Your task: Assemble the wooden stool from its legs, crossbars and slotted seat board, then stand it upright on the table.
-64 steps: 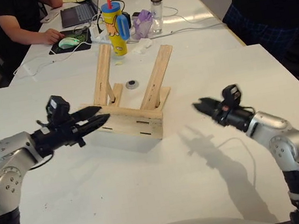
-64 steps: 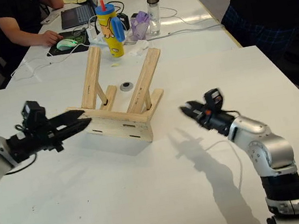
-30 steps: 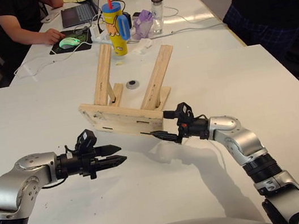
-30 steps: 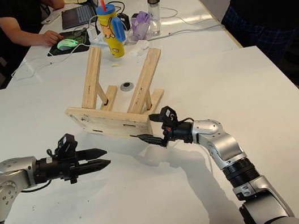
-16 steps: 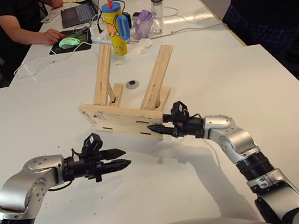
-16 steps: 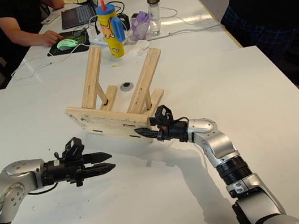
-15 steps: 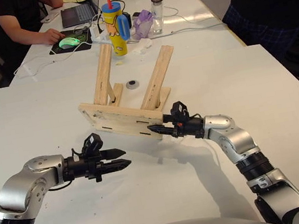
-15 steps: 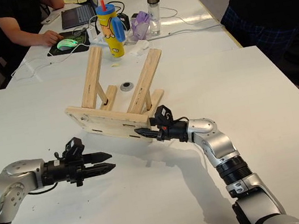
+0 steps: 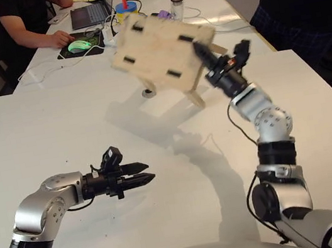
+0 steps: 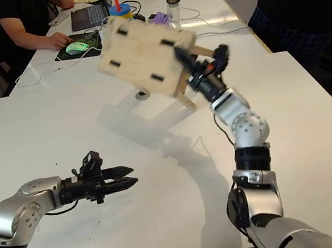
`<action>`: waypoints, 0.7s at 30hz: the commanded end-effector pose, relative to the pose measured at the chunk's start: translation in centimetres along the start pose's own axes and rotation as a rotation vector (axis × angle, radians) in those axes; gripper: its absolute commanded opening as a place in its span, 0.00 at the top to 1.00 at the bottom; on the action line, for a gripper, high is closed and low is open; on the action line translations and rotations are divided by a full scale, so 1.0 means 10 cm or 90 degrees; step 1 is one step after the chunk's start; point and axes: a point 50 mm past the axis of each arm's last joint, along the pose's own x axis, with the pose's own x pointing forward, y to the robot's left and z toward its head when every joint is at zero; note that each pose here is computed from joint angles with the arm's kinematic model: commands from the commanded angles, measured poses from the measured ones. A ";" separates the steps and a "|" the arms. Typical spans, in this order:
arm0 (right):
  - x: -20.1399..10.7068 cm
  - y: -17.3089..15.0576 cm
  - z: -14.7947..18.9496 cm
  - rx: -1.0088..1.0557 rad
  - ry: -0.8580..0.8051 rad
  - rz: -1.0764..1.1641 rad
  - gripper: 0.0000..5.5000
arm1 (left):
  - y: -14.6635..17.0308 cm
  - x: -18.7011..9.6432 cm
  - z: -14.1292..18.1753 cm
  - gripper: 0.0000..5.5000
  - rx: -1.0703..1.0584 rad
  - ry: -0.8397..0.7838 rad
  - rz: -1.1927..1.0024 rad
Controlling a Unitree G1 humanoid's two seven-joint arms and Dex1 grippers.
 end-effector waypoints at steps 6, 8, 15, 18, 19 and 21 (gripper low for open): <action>-0.04 -0.63 0.61 0.241 -0.231 -0.309 0.76 | 0.07 0.10 -0.08 0.58 -0.030 -0.013 0.027; -0.06 -0.70 0.43 0.255 -0.177 -0.360 0.76 | 0.08 0.10 -0.07 0.58 -0.027 -0.015 0.032; -0.19 -0.71 0.19 0.309 -0.178 -0.370 0.58 | 0.08 0.13 -0.05 0.58 -0.023 -0.016 0.026; -0.24 -0.64 0.21 0.326 -0.191 -0.341 0.48 | 0.07 0.12 -0.07 0.58 -0.027 -0.017 0.031; -0.27 -0.61 0.22 0.328 -0.193 -0.328 0.45 | 0.08 0.12 -0.09 0.58 -0.029 -0.016 0.035; -0.33 -0.59 0.20 0.330 -0.192 -0.324 0.38 | 0.07 0.12 -0.11 0.58 -0.032 -0.015 0.038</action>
